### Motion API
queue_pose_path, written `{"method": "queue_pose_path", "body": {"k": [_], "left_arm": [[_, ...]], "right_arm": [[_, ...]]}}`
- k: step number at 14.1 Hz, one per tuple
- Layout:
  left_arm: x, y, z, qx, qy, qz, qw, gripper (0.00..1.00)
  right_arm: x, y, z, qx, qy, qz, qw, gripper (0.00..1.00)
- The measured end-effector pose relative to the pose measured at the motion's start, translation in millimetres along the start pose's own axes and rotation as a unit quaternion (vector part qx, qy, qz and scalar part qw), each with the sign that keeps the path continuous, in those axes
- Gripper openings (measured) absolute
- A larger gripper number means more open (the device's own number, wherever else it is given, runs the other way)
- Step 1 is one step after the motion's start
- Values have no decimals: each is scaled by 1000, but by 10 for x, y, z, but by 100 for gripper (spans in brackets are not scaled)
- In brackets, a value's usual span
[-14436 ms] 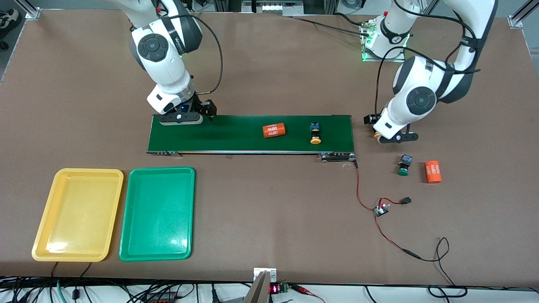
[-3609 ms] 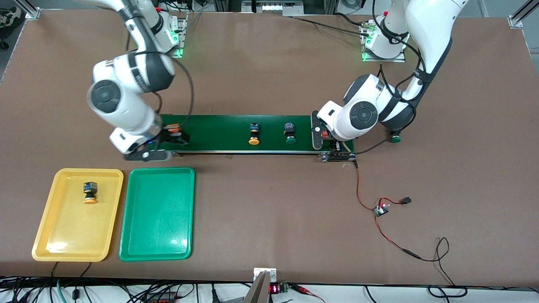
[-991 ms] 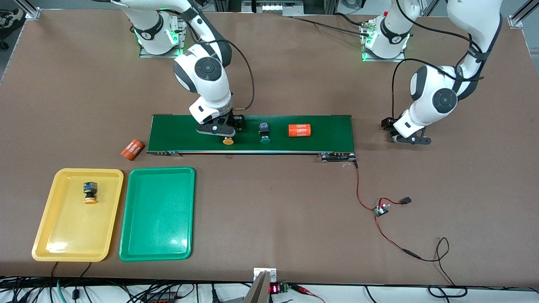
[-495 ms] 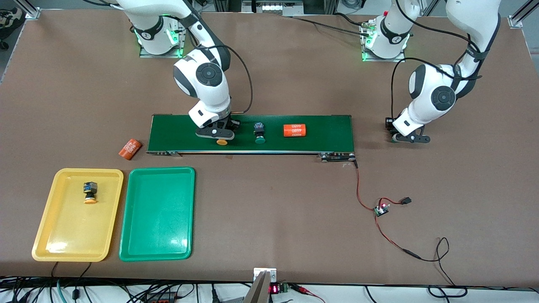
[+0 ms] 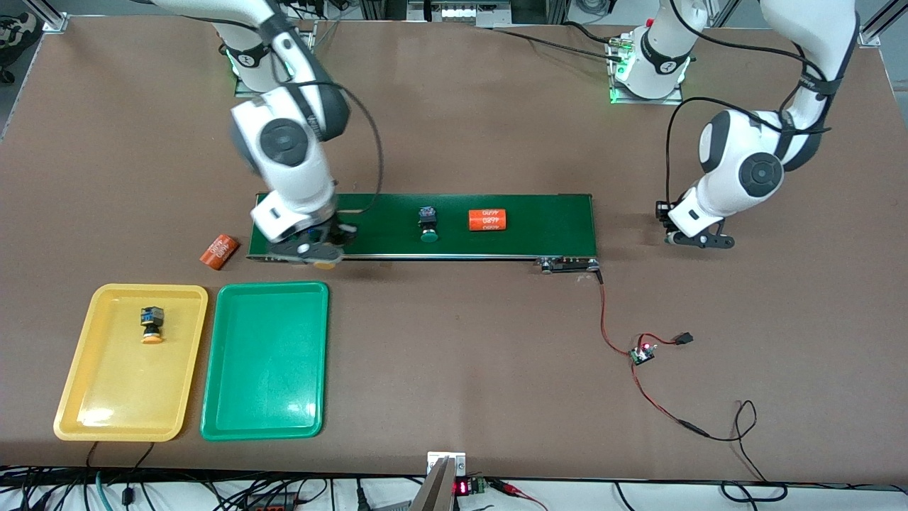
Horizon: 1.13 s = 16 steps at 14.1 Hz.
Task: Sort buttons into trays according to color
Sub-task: 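Put the second yellow button into the yellow tray with the right gripper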
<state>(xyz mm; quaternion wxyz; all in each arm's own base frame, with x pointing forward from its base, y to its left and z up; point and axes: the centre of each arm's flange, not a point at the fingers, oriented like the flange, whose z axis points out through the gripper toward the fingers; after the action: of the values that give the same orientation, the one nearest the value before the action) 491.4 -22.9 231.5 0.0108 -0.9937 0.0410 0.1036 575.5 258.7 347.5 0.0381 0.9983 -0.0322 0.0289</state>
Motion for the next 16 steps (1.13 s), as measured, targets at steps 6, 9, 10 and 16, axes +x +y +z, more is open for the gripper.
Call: {"method": "queue_pose_path", "body": {"k": [6,9,10,16], "left_arm": [[260,1171,-743,-70,-8,1,998,41],[187,1866,-652,-89,-11,-25,996,41],[166,2052,-593,-92,-9,-35,995,41],[191,2391,-249,-100,-10,-49,994,48]], "right_arm": [[761,1940,423,14,-39,-42,998,33],[935,2865,872,38,-57,-93,993,33],[985,3090,1006,47,-57,-110,991,33],[1205,3397,1443,52,-17,-144,988,33]]}}
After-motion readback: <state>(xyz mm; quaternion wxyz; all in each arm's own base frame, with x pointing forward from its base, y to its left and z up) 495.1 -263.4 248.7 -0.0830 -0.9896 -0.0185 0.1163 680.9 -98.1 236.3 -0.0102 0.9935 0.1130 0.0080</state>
